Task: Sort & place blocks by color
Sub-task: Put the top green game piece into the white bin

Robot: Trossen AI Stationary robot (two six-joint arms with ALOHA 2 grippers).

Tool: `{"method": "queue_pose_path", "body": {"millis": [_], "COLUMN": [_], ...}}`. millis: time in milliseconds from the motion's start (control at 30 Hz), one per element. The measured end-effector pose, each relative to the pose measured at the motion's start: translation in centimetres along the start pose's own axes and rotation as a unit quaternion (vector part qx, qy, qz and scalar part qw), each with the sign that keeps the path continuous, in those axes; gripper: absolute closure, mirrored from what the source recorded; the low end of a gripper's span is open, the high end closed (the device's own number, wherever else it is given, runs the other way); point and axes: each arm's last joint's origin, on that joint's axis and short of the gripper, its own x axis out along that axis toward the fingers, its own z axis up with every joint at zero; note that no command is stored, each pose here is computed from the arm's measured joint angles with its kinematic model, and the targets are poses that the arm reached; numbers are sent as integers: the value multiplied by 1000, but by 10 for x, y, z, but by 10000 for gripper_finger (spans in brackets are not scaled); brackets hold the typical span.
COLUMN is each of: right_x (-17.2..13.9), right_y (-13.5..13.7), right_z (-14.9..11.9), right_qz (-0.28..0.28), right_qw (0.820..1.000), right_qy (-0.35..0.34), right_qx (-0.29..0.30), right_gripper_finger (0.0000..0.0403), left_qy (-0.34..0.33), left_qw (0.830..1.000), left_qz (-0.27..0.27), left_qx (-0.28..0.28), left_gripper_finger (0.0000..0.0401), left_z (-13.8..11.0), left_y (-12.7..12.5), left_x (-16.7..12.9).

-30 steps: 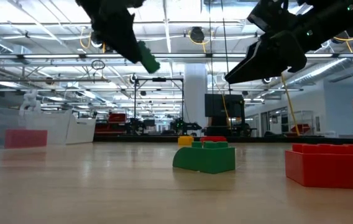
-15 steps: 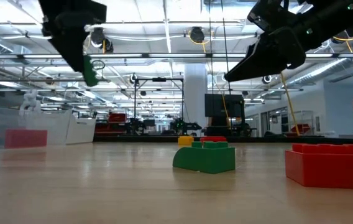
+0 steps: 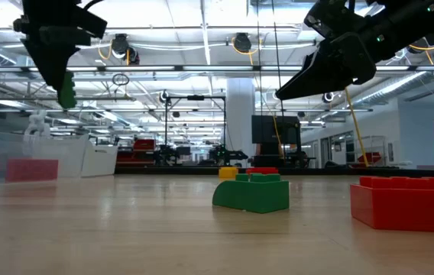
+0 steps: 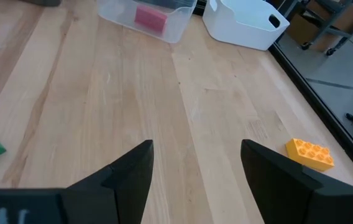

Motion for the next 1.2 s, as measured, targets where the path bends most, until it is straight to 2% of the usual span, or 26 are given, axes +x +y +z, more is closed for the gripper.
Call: {"method": "queue_pose_path", "body": {"millis": [100, 200, 333, 567, 700, 1000, 1200], "right_x": [0, 0, 0, 0, 0, 0, 0], "right_y": [0, 0, 0, 0, 0, 0, 0], "right_z": [1, 2, 2, 2, 2, 2, 2], "right_qz": [0, 0, 0, 0, 0, 0, 0], "right_qw": [1000, 1000, 1000, 1000, 1000, 1000, 1000], "right_qy": [-4, -8, -10, -9, -7, -7, -6], "right_qx": [2, 4, 6, 5, 4, 4, 4], "right_gripper_finger": [167, 167, 167, 167, 167, 167, 167], "left_qy": [-26, -36, -21, 41, 63, 54, 64], "left_qw": [1000, 998, 994, 988, 985, 984, 980], "left_qz": [16, 39, 69, 107, 102, 36, 46], "left_qx": [-2, -30, -82, -105, -124, -168, -180], "left_gripper_finger": [271, 271, 271, 271, 271, 248, 243], "left_z": [5, 17, 38, 71, 86, 111, 113], "left_y": [3, 11, 28, 72, 95, 132, 152], "left_x": [2, 8, 20, 48, 62, 87, 96]}}
